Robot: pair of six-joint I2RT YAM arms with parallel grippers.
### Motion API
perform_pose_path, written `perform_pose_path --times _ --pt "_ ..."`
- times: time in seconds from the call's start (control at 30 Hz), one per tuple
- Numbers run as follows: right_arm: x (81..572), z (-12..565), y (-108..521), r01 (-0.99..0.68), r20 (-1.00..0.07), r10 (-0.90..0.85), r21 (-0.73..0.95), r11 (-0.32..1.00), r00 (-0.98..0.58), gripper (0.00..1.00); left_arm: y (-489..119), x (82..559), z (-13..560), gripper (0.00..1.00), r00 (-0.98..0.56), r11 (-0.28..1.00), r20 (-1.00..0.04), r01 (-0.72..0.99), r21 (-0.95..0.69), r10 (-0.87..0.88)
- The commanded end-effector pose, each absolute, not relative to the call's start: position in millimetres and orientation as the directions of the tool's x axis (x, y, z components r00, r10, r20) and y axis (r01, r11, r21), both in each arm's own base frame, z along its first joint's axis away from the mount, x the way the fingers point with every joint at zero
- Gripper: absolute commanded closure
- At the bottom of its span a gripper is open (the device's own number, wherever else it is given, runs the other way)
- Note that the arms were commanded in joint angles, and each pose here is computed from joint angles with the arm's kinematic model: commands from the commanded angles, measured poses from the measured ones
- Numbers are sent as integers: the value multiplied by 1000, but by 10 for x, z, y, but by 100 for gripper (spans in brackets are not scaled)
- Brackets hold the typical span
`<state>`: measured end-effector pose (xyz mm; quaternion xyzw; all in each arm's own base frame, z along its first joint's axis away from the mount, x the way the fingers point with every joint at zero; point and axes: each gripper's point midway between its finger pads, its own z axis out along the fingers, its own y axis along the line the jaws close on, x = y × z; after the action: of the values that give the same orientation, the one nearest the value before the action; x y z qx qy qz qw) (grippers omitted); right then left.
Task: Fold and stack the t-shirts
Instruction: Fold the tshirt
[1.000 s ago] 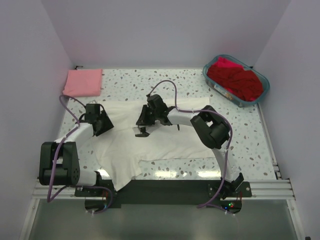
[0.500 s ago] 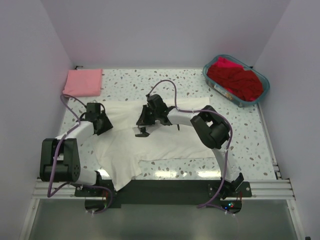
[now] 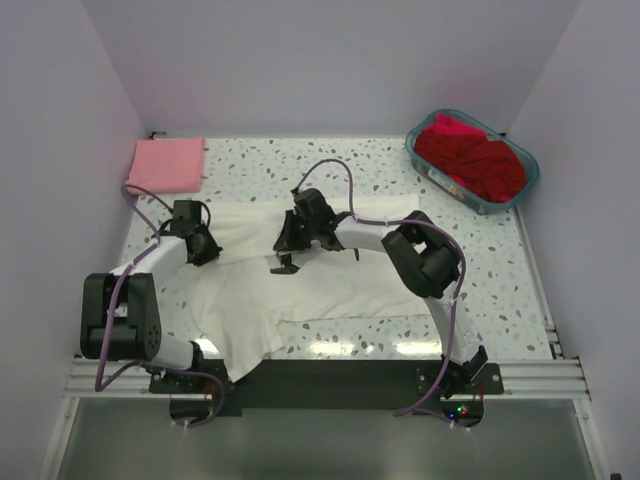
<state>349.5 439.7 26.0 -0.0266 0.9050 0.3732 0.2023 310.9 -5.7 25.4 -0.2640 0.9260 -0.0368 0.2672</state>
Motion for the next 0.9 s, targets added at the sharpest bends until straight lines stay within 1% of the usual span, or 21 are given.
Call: perform_pose_path --times 0.0,0.17,0.33,0.67,0.87 --pt "3543 756 4467 -291 -470 89 672 681 -878 100 -33 3182 504 93 -684 843 -501 -490 -222 -530" --pt "3534 816 4429 -315 -489 61 647 694 -870 100 -44 3145 580 93 -687 843 -497 -489 -223 -530" --pt "3525 846 4411 -349 -505 18 621 702 -863 100 -80 3071 603 91 -698 839 -472 -492 -230 -539" --pt "3469 596 4374 -347 -466 -45 588 730 -884 100 -284 2845 405 89 -722 819 -387 -503 -274 -573" --pt "3499 530 4356 -356 -468 -68 560 749 -881 100 -317 2820 295 89 -710 802 -373 -525 -286 -598"
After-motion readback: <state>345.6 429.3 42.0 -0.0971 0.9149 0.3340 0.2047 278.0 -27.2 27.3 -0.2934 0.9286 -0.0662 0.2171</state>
